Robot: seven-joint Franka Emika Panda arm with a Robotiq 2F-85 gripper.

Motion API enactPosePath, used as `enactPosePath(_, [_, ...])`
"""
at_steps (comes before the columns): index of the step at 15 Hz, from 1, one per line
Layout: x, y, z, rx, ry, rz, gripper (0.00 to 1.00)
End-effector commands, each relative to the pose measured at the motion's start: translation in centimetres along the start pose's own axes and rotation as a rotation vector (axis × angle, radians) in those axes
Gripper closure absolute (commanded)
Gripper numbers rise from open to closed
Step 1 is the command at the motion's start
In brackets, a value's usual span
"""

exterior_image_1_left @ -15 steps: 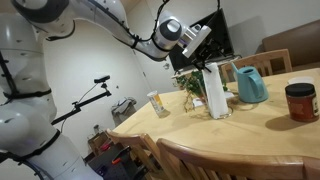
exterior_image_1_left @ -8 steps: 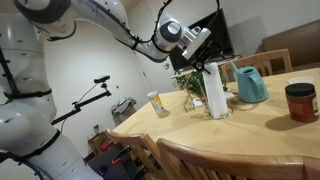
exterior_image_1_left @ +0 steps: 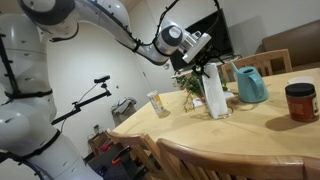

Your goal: Pull the roll of the object slightly

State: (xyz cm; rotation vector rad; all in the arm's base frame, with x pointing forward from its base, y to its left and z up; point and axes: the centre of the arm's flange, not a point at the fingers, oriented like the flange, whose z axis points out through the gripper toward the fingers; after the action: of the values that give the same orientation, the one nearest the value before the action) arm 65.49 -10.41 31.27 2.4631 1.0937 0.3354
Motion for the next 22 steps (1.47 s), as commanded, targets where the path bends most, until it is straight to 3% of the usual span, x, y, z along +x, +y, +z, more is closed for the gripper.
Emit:
enactPosePath(1, [0.6,0.5,0.4,0.017,-0.009,-0.023,0.00])
enactPosePath(3, [0.5,0.5,0.5,0.018,-0.011,-0.022,0.06])
enactPosePath(4, [0.5,0.5,0.5,0.017,-0.013,-0.021,0.04])
enactPosePath(5, [0.3,0.6,0.5,0.016,-0.013,-0.015,0.21])
enactPosePath(8, [0.1,1.0,0.5,0.018,-0.015,-0.006,0.47])
enactPosePath(13, [0.3,1.1,0.6,0.016,-0.016,-0.006,0.85])
enactPosePath(14, [0.3,1.1,0.6,0.013,-0.014,-0.007,0.75])
enactPosePath(15, [0.4,1.3,0.7,0.019,-0.008,-0.004,0.93])
enactPosePath(16, [0.3,1.4,0.8,0.015,0.005,-0.003,0.77])
enactPosePath(17, [0.0,1.7,0.9,0.008,0.012,0.005,0.52])
enactPosePath(19, [-0.6,2.4,1.3,0.002,0.011,0.024,0.48])
enactPosePath(22, [-1.8,3.3,1.8,-0.006,-0.010,0.044,0.27])
